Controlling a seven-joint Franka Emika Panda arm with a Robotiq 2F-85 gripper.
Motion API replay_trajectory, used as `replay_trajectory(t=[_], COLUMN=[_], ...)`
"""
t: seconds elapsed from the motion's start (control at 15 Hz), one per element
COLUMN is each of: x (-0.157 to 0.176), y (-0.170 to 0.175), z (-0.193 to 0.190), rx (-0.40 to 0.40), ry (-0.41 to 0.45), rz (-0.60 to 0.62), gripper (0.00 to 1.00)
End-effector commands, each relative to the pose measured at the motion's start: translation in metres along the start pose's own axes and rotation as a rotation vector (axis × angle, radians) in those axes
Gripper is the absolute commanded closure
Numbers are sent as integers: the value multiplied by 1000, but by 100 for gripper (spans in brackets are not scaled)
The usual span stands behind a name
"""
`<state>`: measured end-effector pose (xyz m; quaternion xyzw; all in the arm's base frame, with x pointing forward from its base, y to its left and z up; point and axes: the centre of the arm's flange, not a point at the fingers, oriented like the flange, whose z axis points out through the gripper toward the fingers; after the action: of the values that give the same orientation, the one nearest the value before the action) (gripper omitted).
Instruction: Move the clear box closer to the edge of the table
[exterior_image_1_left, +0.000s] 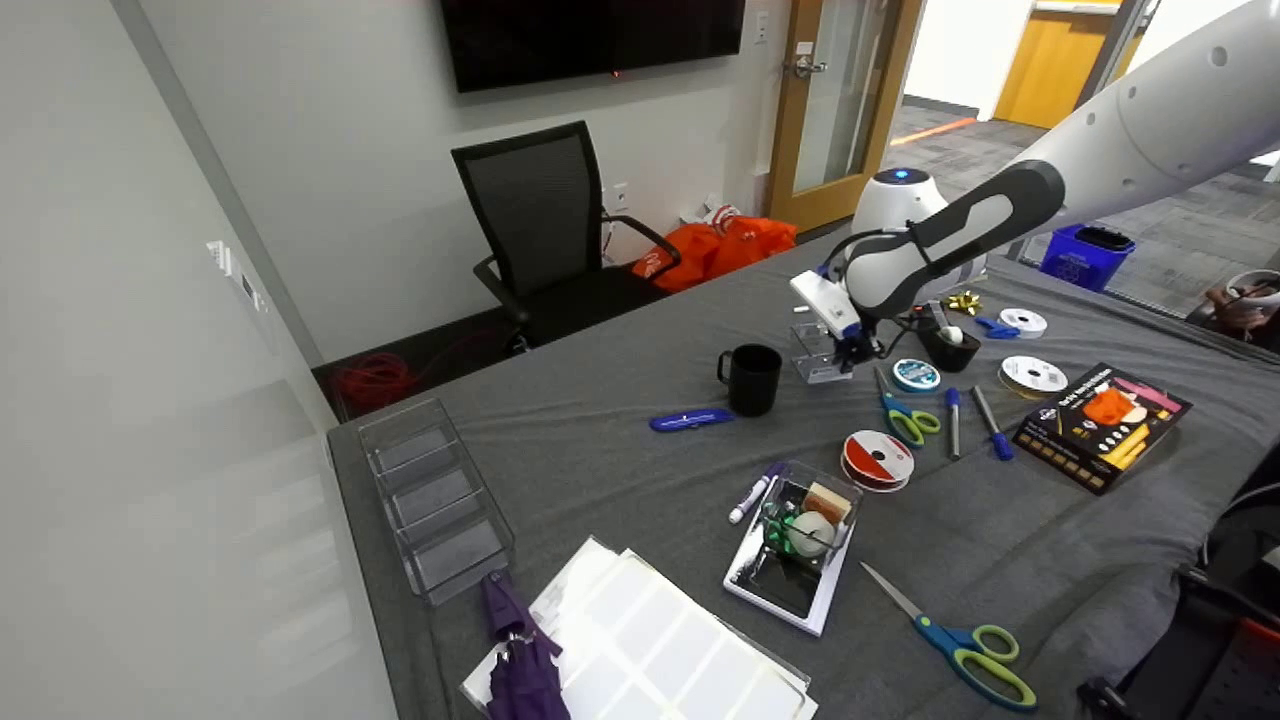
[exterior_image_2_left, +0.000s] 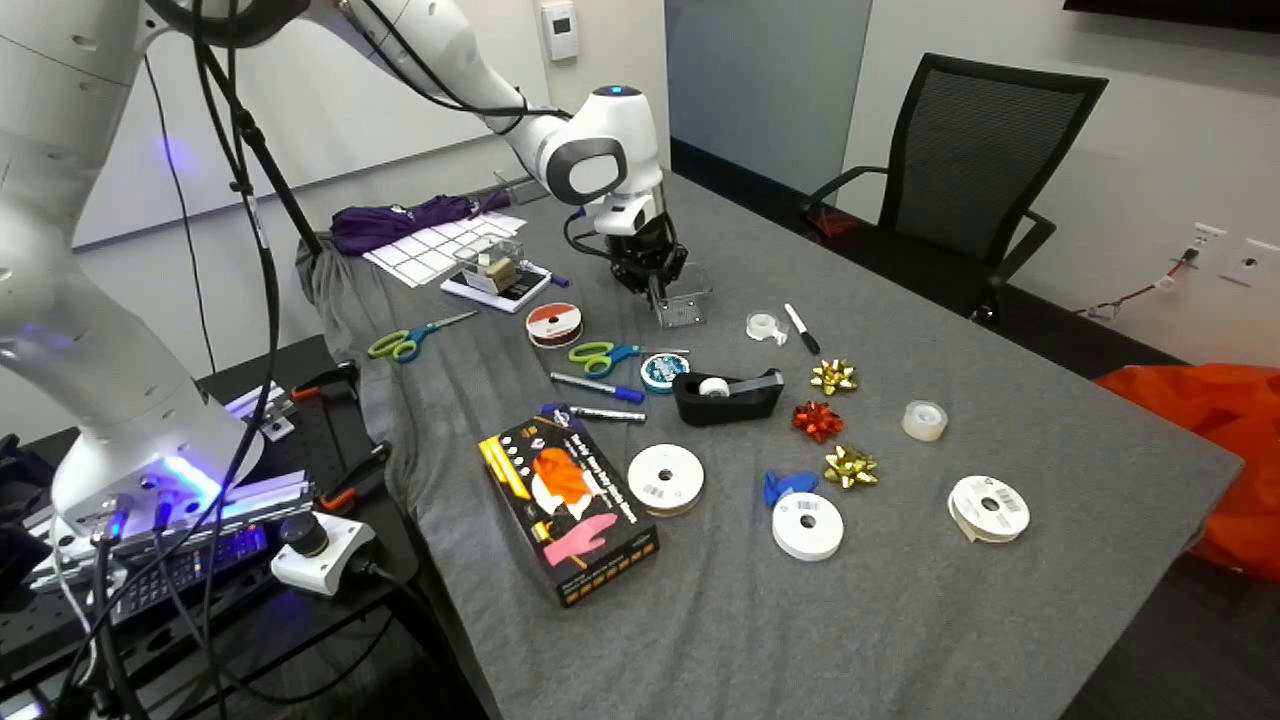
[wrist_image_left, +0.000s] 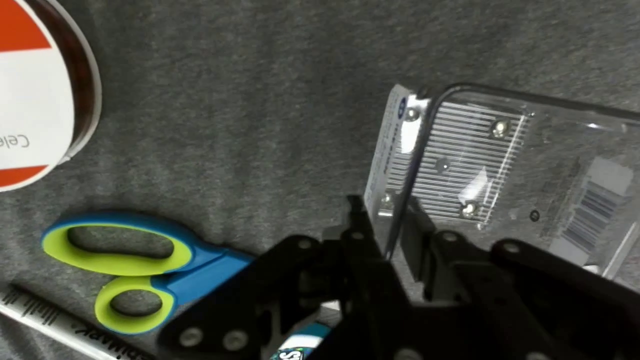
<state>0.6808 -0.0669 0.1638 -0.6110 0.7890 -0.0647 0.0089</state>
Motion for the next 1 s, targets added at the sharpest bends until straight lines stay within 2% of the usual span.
replay_trajectory(t=[0.0, 0.27, 0.53, 0.93], x=[0, 6, 24, 59], y=[-4, 2, 15, 58], z=[2, -12, -42, -83], rx=[21, 22, 37, 37], ry=[6, -25, -85, -118], rz=[7, -5, -63, -253], gripper=[100, 99, 99, 99])
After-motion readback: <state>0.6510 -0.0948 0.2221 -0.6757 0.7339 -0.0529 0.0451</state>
